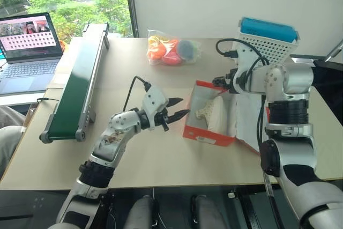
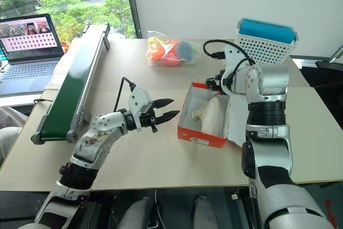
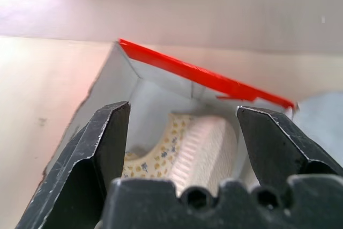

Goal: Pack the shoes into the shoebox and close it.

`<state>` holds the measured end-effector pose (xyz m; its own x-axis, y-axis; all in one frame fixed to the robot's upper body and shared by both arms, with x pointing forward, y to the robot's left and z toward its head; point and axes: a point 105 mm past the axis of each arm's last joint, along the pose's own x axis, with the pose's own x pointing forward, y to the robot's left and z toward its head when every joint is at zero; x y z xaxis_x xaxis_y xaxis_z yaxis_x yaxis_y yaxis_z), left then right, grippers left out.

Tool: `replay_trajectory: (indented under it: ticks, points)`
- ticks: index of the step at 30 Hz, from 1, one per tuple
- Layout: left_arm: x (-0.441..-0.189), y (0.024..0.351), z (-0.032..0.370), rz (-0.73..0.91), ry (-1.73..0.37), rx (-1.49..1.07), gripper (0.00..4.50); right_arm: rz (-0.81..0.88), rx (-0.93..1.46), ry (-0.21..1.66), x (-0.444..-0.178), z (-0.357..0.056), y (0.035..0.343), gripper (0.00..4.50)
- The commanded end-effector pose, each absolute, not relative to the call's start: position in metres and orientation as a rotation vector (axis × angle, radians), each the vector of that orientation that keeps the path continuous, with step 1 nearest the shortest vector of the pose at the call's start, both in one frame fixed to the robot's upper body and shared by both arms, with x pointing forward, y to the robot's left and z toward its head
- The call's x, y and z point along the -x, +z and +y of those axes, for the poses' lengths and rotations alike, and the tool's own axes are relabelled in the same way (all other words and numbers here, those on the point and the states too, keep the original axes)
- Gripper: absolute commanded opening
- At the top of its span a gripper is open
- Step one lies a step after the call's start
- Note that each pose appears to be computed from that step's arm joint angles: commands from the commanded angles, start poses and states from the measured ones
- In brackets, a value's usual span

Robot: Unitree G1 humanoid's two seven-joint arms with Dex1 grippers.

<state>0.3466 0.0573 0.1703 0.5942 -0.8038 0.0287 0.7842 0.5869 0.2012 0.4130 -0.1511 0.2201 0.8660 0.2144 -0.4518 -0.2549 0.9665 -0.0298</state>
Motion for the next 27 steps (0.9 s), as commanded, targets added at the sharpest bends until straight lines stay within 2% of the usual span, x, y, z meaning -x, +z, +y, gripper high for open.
replay_trajectory:
  ticks: [1,5,9,11,14,16,17,18,19,27]
  points:
    - [-0.384,0.188,0.098,-0.148,-0.597,-0.141,2.21,0.211,0.184,0.422,-0.401,-0.125,0.260,3.77]
    - [-0.407,0.190,0.147,-0.115,-0.282,-0.064,2.21,0.057,0.308,0.647,-0.373,-0.097,0.267,3.77]
    - [-0.413,0.186,0.207,-0.076,-0.014,-0.051,2.21,-0.072,0.332,0.931,-0.324,-0.064,0.265,3.77]
    - [-0.413,0.180,0.231,-0.042,0.068,-0.037,2.21,-0.075,0.363,1.010,-0.310,-0.055,0.252,3.77]
    - [-0.411,0.172,0.255,-0.013,0.129,-0.050,2.96,-0.082,0.409,1.054,-0.304,-0.048,0.232,3.83]
    - [-0.410,0.173,0.263,-0.015,0.144,-0.055,3.60,-0.081,0.398,1.066,-0.304,-0.047,0.224,4.32]
    - [-0.409,0.174,0.268,-0.018,0.154,-0.051,4.06,-0.064,0.393,1.082,-0.303,-0.047,0.216,4.50]
    - [-0.409,0.175,0.273,-0.015,0.167,-0.051,4.36,-0.049,0.395,1.108,-0.299,-0.046,0.208,4.50]
    - [-0.408,0.175,0.277,-0.012,0.176,-0.051,4.47,-0.040,0.398,1.127,-0.297,-0.046,0.202,4.50]
    - [-0.404,0.161,0.299,0.081,0.227,-0.065,4.47,-0.060,0.329,1.105,-0.297,-0.044,0.192,4.50]
